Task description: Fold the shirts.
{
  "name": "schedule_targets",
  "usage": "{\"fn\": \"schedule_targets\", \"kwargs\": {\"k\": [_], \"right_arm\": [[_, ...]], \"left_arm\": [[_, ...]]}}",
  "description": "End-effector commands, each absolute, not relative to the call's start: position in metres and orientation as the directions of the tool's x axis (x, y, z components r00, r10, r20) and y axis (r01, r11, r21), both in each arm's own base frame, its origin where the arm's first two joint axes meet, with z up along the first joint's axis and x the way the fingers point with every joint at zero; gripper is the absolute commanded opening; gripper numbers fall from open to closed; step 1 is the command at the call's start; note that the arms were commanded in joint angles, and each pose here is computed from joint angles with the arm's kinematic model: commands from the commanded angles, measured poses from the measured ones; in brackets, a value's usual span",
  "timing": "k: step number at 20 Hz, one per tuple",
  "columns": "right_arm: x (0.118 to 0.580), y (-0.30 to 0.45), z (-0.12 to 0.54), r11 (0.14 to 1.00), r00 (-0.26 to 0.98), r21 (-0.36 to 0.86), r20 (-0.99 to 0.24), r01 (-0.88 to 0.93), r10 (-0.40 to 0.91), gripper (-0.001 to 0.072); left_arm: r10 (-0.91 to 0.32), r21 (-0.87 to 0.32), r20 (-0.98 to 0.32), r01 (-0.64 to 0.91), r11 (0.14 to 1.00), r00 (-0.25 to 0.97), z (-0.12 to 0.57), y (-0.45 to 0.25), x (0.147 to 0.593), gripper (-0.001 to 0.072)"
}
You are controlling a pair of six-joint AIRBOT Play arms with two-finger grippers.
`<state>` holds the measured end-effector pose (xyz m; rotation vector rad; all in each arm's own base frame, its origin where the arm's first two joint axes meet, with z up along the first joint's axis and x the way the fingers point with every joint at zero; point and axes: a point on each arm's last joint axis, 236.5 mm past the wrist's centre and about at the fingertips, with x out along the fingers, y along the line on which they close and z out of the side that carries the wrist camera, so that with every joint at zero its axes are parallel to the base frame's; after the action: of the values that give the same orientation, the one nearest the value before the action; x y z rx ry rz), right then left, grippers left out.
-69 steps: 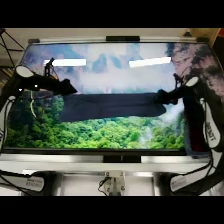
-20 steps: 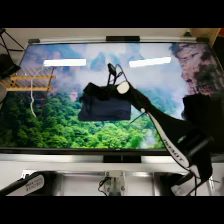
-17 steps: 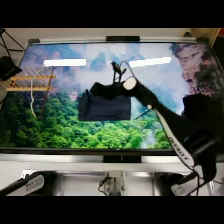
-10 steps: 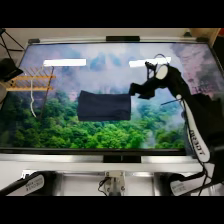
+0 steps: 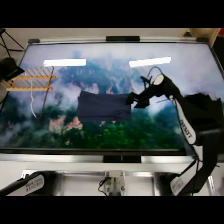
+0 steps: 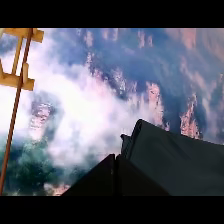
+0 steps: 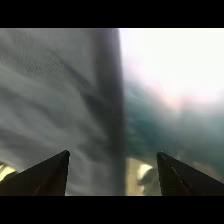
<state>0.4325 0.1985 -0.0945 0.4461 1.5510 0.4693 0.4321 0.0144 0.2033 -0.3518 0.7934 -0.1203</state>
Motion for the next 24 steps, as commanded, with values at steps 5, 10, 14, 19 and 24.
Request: {"fn": "schedule_targets", "kwargs": {"k": [5, 10, 14, 19, 24], "right_arm": [[0.443, 0.247, -0.073, 0.699, -0.015, 0.697, -0.710, -0.160, 0.704, 0.0068], [0.494, 0.176, 0.048, 0.662, 0.210, 0.706, -0.628, -0.252, 0.749, 0.0067], [0.504, 0.043, 0.116, 0.794, 0.455, 0.600, -0.683, -0.098, 0.572, 0.0067], [0.468, -0.111, 0.176, 0.874, 0.665, 0.466, -0.697, 0.137, 0.267, 0.0067], [0.417, -0.215, 0.194, 0.848, 0.703, 0.388, -0.711, 0.360, 0.027, 0.0067]], "left_arm": [[-0.263, -0.372, -0.652, 0.002, 0.928, 0.711, 0.209, -0.002, 0.437, 0.0036], [-0.291, -0.376, -0.645, 0.038, 0.926, 0.707, 0.210, -0.021, 0.440, 0.0036], [-0.306, -0.377, -0.645, 0.058, 0.925, 0.700, 0.210, -0.031, 0.439, 0.0036], [-0.327, -0.376, -0.645, 0.086, 0.923, 0.690, 0.210, -0.044, 0.438, 0.0036], [-0.366, -0.376, -0.646, 0.137, 0.916, 0.670, 0.210, -0.069, 0.435, 0.0036]]}}
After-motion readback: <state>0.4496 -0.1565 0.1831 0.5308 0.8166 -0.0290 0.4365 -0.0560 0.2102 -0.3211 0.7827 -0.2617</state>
